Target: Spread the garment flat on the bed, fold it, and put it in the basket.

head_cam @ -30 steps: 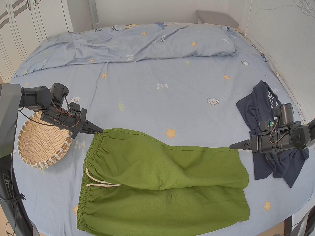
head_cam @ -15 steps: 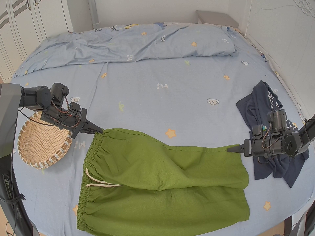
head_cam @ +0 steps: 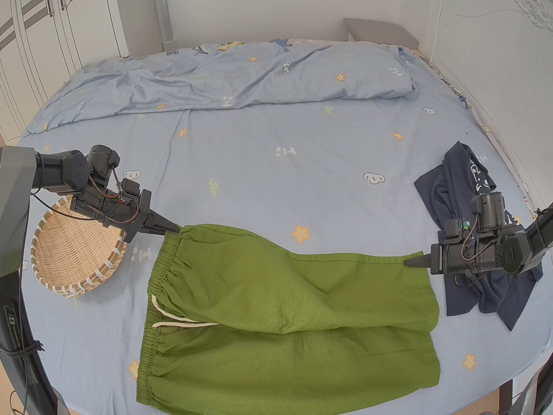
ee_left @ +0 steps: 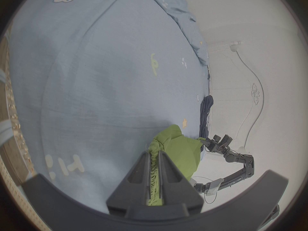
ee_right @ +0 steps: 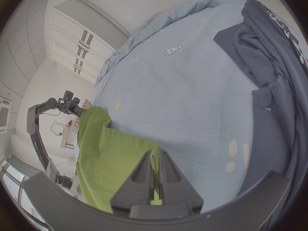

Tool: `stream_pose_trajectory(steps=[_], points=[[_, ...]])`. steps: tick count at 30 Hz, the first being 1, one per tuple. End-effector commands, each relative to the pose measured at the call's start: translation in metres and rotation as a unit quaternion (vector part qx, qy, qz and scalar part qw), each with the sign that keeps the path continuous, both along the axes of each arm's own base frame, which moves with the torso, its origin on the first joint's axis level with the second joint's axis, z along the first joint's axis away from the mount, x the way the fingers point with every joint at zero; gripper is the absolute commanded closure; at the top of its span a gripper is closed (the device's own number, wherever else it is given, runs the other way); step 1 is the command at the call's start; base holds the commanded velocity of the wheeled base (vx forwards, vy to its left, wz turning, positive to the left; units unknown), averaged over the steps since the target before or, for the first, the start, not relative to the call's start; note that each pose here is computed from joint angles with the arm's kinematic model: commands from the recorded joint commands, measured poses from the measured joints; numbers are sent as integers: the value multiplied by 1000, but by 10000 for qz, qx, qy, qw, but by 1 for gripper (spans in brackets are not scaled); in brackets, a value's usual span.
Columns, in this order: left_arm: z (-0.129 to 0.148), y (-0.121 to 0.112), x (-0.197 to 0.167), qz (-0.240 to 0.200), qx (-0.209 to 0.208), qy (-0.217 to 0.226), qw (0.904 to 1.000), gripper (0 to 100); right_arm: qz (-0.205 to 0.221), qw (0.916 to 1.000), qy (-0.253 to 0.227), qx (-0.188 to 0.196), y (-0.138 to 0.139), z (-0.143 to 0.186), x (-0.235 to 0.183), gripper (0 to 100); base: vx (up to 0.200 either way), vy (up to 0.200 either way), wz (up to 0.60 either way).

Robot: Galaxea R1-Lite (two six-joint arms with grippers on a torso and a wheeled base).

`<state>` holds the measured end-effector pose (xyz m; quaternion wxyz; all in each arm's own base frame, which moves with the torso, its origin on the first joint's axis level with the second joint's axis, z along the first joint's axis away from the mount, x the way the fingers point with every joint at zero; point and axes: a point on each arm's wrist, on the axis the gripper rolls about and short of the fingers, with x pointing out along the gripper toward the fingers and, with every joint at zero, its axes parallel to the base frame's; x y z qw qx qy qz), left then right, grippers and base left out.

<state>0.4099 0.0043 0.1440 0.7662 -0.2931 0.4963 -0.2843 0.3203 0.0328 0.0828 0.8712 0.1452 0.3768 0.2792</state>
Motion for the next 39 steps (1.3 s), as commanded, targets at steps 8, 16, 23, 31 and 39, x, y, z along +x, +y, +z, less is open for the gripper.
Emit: stream_pose_trajectory(steps=[8, 16, 23, 31, 39], points=[[18, 3, -8, 45, 3, -208, 9998, 100, -228, 9990, -314, -232, 6, 15, -3, 100, 0, 0, 0], [20, 0, -11, 2, 5, -206, 9998, 100, -254, 9992, -236, -180, 7, 12, -6, 100, 0, 0, 0], [19, -1, -10, -13, 4, -190, 9998, 100, -227, 9994, -171, -187, 8, 8, -8, 100, 0, 0, 0], [18, -2, -10, -21, 3, -175, 9998, 100, -295, 9992, -201, -190, 4, 10, -7, 100, 0, 0, 0], [18, -2, -10, -21, 3, -175, 9998, 100, -316, 9991, -195, -201, 6, 11, -6, 100, 0, 0, 0]])
